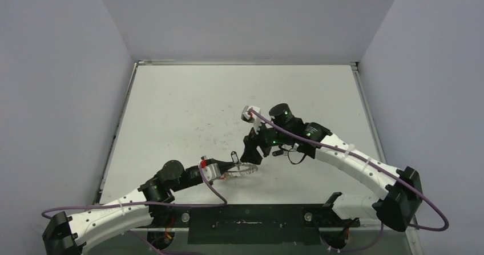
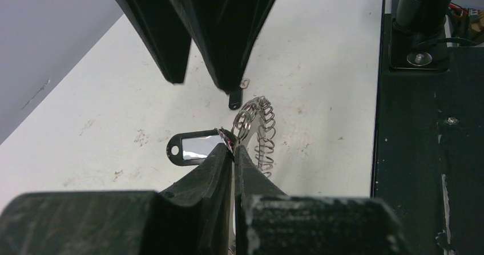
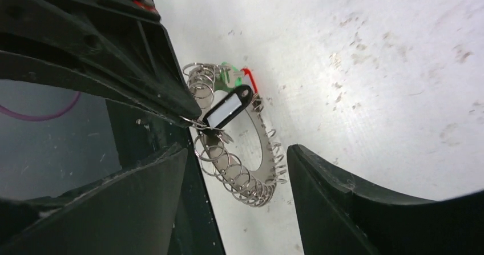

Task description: Put the keys on the keyring

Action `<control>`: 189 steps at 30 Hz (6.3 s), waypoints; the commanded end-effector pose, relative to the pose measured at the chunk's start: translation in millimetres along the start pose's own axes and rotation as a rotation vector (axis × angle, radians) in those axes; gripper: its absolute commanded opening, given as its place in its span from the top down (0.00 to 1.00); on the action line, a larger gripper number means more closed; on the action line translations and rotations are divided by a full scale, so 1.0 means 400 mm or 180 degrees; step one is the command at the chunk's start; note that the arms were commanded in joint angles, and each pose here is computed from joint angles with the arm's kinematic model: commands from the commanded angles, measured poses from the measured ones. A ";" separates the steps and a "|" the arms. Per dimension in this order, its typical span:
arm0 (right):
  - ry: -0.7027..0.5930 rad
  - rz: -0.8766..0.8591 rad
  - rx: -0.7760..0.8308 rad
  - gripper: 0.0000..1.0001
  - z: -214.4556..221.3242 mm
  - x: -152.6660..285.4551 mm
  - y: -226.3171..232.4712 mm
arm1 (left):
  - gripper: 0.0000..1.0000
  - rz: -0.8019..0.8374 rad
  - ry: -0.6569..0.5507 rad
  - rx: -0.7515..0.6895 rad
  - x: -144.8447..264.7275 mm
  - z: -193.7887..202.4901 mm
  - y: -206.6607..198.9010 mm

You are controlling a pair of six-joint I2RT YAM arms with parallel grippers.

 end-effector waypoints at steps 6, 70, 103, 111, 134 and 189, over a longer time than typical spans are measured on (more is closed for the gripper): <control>-0.0991 0.0280 0.0636 0.26 -0.136 0.130 0.025 | 1.00 -0.0021 -0.0370 -0.0129 -0.003 -0.075 0.011; -0.0337 -0.1054 0.2176 1.00 -0.014 -0.038 0.068 | 0.99 0.0316 -0.0502 -0.0348 -0.006 -0.103 -0.017; 0.0791 -0.0289 0.1361 1.00 -0.065 -0.009 0.056 | 0.78 0.0163 0.0194 -0.0233 -0.041 -0.103 0.028; 0.0777 -0.0314 0.1369 1.00 -0.067 -0.011 0.061 | 0.81 0.0172 0.0213 -0.0164 -0.057 -0.088 0.026; 0.0772 -0.0351 0.1397 1.00 -0.068 -0.019 0.067 | 1.00 0.0180 0.0206 -0.0141 -0.084 -0.068 0.027; -0.0555 -0.0720 0.2031 0.60 -0.017 -0.069 0.006 | 1.00 -0.0099 0.0044 0.0192 -0.032 -0.042 0.022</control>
Point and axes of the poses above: each gripper's point midway between its finger pads, its own x axis back along the fingers, its own y axis along the line the jaws close on, z = x × y, the point moved 4 cm from there along x, back along the fingers, and after that the axes turned 3 degrees about x, right-handed, at the moved point
